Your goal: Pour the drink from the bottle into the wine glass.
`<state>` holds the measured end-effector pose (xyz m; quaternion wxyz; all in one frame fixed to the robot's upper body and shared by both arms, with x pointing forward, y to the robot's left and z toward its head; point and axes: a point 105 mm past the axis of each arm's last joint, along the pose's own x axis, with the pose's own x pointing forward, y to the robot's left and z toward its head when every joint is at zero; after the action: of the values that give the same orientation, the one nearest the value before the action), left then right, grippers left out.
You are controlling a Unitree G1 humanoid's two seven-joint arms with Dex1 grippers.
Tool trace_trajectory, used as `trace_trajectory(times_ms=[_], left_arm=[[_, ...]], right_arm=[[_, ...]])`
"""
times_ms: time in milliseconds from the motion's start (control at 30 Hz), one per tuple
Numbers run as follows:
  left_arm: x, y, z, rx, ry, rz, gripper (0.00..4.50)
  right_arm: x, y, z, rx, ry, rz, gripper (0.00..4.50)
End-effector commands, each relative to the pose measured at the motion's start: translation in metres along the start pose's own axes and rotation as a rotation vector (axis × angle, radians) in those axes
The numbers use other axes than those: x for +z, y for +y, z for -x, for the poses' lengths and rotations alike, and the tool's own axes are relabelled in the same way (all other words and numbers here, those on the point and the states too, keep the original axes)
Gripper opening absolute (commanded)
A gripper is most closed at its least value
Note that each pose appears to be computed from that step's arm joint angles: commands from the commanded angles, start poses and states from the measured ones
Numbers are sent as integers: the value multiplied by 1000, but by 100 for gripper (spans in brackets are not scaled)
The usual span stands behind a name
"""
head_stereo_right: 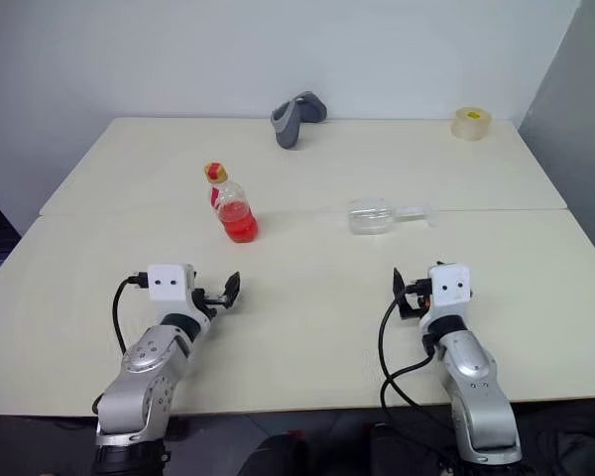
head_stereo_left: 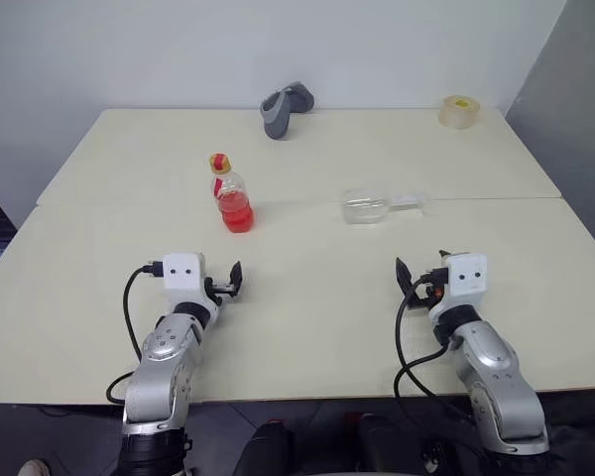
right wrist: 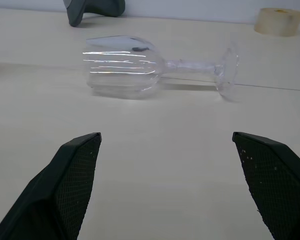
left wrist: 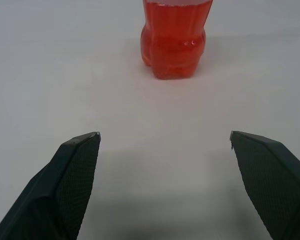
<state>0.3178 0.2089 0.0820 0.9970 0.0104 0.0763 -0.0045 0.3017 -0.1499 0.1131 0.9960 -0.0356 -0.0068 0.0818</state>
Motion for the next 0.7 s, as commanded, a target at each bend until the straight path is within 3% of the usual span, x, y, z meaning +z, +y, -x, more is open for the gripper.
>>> trace_trajectory(times_ms=[33,700], left_arm=[[18,5,5,26,-64,-41,446],[25,9,5,44,-104,-3,446]], right_arm=[[13,-1,1,1,-44,13,450],[15,5,1,89,-42,30,450]])
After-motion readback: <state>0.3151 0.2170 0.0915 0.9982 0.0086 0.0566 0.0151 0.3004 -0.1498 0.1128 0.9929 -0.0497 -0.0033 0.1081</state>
